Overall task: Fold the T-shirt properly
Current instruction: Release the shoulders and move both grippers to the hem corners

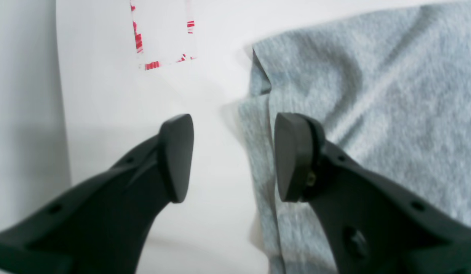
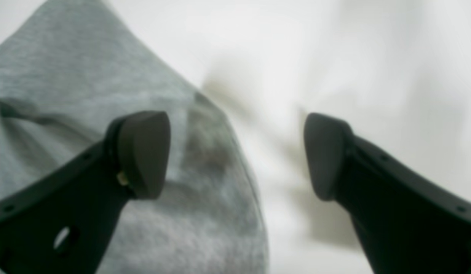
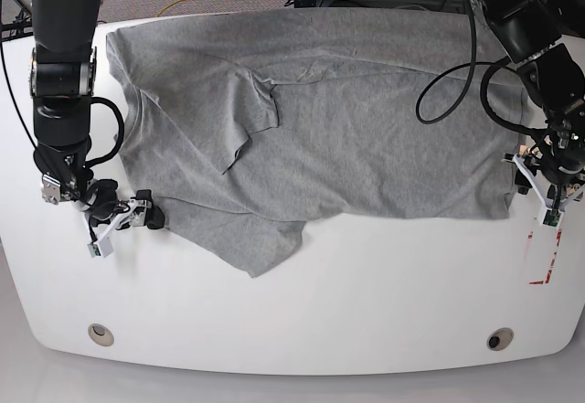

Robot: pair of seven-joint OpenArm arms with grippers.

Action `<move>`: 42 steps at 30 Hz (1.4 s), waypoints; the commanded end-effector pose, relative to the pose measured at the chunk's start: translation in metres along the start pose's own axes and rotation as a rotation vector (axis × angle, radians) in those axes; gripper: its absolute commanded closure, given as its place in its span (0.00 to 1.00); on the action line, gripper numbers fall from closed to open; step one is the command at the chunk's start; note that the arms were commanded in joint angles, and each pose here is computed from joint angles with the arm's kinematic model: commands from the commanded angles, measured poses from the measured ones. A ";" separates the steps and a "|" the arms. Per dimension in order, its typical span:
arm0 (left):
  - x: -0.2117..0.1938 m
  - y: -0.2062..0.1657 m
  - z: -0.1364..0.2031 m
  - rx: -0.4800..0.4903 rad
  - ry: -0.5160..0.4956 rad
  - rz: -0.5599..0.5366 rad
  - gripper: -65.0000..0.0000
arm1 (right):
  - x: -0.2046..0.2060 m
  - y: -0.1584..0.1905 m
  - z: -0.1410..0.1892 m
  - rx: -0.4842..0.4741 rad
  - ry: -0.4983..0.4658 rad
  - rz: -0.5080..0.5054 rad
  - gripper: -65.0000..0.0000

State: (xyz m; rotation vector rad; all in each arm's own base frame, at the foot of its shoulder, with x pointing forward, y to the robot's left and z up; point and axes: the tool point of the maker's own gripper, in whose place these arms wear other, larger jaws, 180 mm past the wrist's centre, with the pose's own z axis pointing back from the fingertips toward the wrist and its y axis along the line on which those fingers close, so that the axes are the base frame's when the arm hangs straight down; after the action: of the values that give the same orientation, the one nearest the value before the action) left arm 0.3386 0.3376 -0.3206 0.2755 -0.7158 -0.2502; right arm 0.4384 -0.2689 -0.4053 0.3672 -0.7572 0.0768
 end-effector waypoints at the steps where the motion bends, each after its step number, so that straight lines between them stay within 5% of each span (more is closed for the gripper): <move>1: 0.012 0.011 0.007 0.029 -0.040 -0.011 0.51 | 0.022 -0.010 0.009 -0.016 -0.059 0.020 0.20; 12: -0.001 0.005 0.004 0.014 -0.011 -0.011 0.51 | -0.005 0.033 -0.022 0.069 -0.011 0.011 0.20; 15: 0.001 0.006 0.005 0.019 -0.013 -0.012 0.51 | -0.006 0.036 -0.024 0.075 -0.010 0.009 0.29; 21: -0.002 0.009 0.001 0.032 -0.001 0.024 0.43 | -0.008 0.049 -0.032 0.100 -0.007 0.010 0.63; 25: 0.006 0.022 -0.007 0.074 -0.007 0.141 0.27 | -0.009 0.051 -0.033 0.103 -0.004 0.009 0.69; 28: 0.003 0.026 -0.018 0.079 0.011 0.223 0.24 | -0.017 0.050 -0.033 0.102 0.008 0.004 0.74; 32: 0.011 0.028 -0.027 0.072 -0.003 0.270 0.24 | -0.019 0.050 -0.033 0.102 0.011 0.003 1.00; 42: 0.027 0.017 -0.068 -0.019 -0.059 0.372 0.24 | -0.019 0.050 -0.033 0.102 0.012 0.002 1.00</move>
State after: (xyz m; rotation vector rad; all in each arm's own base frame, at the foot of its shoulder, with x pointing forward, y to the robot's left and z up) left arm 0.3935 0.3497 -0.3589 0.1186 -0.7648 0.0728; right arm 0.4329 -0.2019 -0.4297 0.4902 -0.7561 0.0955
